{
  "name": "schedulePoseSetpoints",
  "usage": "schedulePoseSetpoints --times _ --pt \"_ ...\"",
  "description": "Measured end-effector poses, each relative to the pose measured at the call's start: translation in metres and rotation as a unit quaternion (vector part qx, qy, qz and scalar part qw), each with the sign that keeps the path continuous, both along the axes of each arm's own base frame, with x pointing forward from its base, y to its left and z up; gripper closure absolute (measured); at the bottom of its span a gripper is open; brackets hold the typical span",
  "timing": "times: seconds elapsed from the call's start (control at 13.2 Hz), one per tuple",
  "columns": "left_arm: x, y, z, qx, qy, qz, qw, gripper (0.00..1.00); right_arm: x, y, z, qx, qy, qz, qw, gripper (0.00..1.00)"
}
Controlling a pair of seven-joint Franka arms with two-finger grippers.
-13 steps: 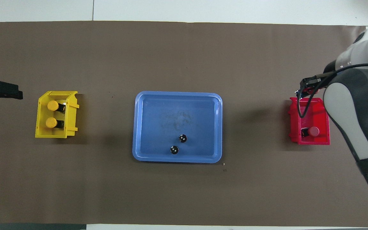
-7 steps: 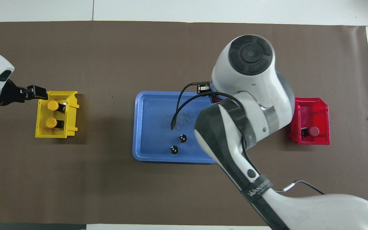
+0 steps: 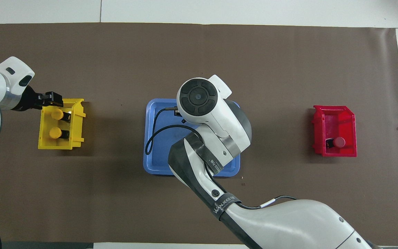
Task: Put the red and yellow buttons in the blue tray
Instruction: 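Carry the red button into the blue tray while the left gripper reaches yellow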
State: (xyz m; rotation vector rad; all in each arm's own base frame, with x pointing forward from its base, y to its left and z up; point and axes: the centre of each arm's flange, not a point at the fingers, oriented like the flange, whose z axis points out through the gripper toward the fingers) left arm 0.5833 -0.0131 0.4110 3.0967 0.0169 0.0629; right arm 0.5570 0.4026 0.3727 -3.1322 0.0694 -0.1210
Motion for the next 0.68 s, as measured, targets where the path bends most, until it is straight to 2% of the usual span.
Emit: schedulePoseSetpoints --times 0.23,0.53,0.61,0.68 --pt "-0.004 0.001 -0.011 0.0 0.003 0.001 1.0 0.28 -0.008 0.004 -0.022 0.001 0.0 0.004 1.0 0.58" --pt "-0.014 0.002 -0.035 0.001 0.007 0.003 1.0 0.28 -0.012 0.004 -0.03 0.002 -0.001 0.006 1.0 0.58" --pt "-0.015 0.002 -0.037 0.001 0.008 0.003 1.0 0.28 -0.012 0.004 -0.03 0.002 -0.002 0.006 1.0 0.52" --pt "-0.015 0.003 -0.038 0.001 0.009 0.003 1.0 0.28 -0.011 0.004 -0.028 0.003 -0.004 0.005 1.0 0.41"
